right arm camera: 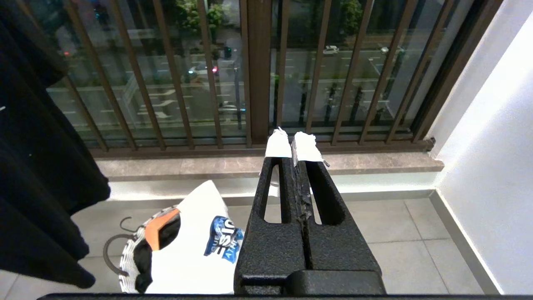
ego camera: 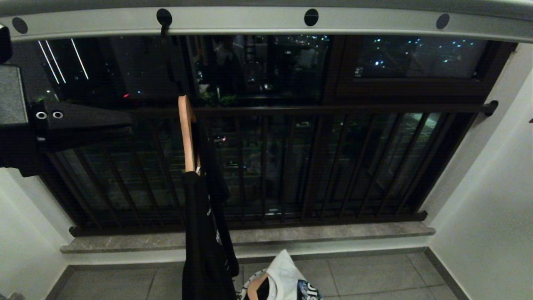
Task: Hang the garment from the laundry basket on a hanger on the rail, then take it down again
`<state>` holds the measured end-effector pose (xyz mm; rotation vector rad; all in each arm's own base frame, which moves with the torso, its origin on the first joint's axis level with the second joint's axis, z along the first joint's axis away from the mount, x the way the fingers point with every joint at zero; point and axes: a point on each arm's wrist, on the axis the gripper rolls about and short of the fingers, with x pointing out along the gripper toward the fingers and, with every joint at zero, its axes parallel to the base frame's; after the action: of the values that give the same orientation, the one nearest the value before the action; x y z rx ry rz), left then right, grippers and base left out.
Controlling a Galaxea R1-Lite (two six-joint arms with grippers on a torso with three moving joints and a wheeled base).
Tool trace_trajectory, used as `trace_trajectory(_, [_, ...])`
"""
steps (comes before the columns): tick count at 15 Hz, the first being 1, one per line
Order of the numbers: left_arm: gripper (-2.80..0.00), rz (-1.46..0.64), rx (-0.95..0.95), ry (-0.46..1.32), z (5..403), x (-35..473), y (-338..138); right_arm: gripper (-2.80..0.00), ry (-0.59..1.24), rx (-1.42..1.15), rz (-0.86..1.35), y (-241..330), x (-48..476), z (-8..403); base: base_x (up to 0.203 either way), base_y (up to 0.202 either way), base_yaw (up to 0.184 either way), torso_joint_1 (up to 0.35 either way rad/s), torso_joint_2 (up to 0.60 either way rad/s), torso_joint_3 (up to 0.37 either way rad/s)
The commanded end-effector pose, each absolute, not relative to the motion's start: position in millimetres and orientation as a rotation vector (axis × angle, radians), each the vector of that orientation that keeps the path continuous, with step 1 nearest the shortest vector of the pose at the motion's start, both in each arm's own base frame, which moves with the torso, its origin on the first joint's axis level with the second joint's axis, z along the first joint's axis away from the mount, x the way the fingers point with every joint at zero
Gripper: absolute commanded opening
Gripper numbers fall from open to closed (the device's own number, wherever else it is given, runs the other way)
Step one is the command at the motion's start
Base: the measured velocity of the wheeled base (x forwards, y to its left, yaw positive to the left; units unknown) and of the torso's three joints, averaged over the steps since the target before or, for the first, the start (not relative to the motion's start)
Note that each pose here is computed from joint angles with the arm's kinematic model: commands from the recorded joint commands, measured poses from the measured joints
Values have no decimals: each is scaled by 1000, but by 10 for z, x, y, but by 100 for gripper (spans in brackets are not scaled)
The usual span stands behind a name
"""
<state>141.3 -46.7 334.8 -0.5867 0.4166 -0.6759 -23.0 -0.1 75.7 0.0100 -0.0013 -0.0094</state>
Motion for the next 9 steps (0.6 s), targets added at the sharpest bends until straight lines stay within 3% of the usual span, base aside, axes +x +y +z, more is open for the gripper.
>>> trace_trajectory(1, [0, -673, -571, 458, 3278, 1573, -512, -280, 0, 11, -9, -1, -229, 757, 0, 0, 0, 0, 0, 0])
trace_trajectory(6, [0, -679, -532, 508, 3122, 1750, -585, -280, 0, 11, -9, -1, -229, 757, 0, 0, 0, 0, 0, 0])
trace_trajectory(9, [0, -707, -526, 450, 3037, 1879, -644, -280, 0, 9, -9, -1, -229, 757, 0, 0, 0, 0, 0, 0])
